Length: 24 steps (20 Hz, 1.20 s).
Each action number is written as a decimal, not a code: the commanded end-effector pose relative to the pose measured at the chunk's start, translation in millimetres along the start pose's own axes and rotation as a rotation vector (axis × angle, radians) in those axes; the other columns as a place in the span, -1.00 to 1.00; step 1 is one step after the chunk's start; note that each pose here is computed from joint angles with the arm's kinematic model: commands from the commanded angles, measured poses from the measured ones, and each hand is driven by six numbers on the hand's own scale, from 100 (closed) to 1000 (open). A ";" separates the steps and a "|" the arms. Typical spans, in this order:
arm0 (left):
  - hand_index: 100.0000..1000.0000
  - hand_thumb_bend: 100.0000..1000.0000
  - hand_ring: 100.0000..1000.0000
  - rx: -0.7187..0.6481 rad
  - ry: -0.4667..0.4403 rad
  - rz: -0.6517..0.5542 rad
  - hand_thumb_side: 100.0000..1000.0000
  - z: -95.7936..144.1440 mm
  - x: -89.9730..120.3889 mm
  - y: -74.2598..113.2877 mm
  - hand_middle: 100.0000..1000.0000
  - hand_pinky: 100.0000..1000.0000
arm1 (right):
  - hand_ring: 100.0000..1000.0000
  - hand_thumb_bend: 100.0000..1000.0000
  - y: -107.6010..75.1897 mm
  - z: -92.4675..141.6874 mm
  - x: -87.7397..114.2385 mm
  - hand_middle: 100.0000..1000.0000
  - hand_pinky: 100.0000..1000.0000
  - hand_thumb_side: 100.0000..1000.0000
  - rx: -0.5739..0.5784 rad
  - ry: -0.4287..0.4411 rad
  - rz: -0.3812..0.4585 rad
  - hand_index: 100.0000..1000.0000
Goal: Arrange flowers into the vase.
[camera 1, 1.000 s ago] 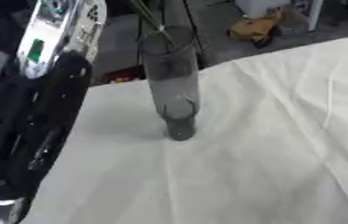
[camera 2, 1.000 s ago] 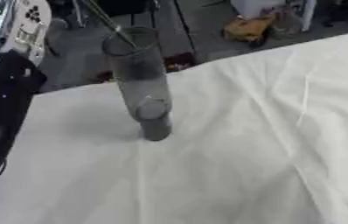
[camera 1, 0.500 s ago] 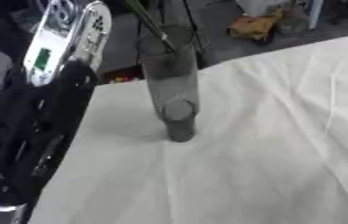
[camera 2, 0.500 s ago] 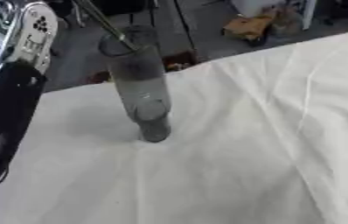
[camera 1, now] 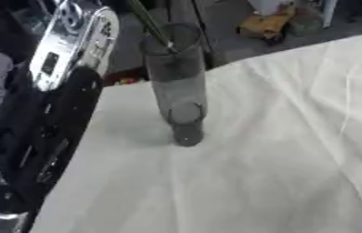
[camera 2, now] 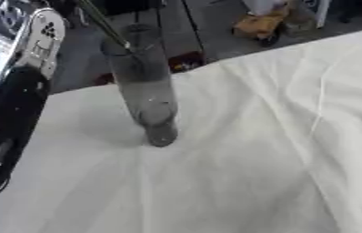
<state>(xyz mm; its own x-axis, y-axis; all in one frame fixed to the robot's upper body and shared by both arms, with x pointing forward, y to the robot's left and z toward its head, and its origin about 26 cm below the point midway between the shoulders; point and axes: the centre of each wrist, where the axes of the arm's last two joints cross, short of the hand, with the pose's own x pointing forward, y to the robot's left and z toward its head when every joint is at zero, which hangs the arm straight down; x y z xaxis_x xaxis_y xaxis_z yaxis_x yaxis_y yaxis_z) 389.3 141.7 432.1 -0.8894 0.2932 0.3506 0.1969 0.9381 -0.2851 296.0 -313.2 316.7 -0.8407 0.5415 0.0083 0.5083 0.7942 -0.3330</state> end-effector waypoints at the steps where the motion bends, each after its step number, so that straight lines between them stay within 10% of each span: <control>1: -1.00 -1.00 -1.00 -0.026 -0.036 -0.034 0.26 -7.4 6.9 -0.4 -1.00 -1.00 | 1.00 -1.00 -6.1 -6.0 3.6 0.53 0.64 1.00 -0.002 -0.025 0.014 0.56; 24: -1.00 -0.81 -1.00 -0.063 -0.008 -0.163 0.34 -5.7 -25.3 11.8 -1.00 -1.00 | 1.00 -1.00 -7.5 -4.8 3.0 0.53 0.64 1.00 -0.001 -0.019 0.021 0.56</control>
<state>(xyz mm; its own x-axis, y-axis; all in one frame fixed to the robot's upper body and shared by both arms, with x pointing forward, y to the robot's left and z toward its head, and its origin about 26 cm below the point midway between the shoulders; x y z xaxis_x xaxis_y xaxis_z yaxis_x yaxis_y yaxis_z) 421.6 143.4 410.5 -0.8968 0.1534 0.4149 0.0851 0.9803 -0.1784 295.5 -315.3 315.5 -0.8362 0.5483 0.0146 0.5127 0.7908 -0.3343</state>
